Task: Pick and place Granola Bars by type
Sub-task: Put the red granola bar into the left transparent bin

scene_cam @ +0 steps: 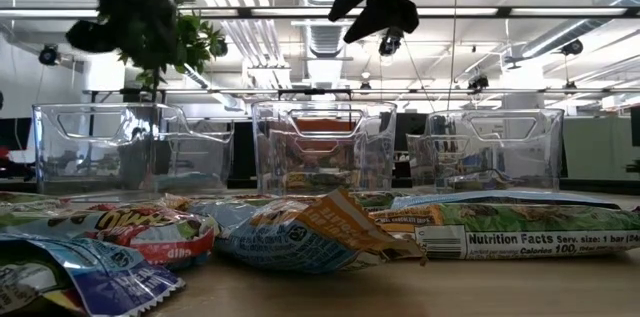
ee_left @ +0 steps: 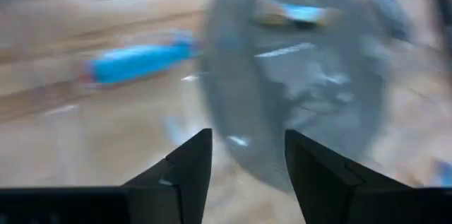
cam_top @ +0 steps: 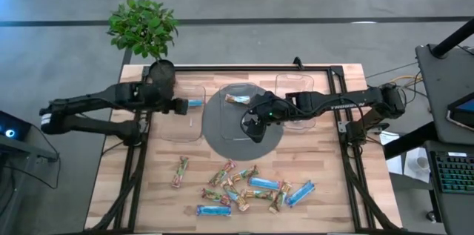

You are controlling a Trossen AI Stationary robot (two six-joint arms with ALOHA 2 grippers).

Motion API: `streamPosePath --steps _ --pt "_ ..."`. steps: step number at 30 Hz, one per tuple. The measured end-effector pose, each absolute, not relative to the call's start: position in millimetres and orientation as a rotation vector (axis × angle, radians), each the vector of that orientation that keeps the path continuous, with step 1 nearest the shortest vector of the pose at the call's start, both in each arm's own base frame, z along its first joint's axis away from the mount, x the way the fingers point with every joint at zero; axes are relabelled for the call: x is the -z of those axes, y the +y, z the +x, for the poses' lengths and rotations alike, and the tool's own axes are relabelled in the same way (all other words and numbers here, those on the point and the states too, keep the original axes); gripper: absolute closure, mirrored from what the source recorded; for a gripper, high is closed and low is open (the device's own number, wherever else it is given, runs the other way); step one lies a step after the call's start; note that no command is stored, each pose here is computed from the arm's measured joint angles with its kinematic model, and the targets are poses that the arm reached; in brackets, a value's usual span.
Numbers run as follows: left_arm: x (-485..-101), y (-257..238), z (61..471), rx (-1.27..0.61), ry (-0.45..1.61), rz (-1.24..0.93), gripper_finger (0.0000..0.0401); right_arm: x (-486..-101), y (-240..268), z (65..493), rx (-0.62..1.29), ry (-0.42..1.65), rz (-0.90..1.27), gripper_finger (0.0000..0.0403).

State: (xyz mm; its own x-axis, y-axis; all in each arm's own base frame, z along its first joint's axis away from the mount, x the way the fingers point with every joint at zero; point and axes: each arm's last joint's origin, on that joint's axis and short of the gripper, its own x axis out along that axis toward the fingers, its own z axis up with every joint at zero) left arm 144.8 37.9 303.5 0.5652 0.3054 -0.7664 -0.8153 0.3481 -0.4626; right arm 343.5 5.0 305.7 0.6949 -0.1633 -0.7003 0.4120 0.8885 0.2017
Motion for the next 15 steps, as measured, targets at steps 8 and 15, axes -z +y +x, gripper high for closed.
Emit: streamPosePath --steps 8,15 --pt "-303.3 -48.3 155.4 -0.494 0.825 -1.036 0.0239 -295.6 4.8 340.1 0.339 0.786 0.348 0.0174" --pt "-245.3 -149.3 151.5 -0.744 0.974 -1.147 0.0240 -288.2 4.8 338.7 0.341 0.804 0.341 0.0174"
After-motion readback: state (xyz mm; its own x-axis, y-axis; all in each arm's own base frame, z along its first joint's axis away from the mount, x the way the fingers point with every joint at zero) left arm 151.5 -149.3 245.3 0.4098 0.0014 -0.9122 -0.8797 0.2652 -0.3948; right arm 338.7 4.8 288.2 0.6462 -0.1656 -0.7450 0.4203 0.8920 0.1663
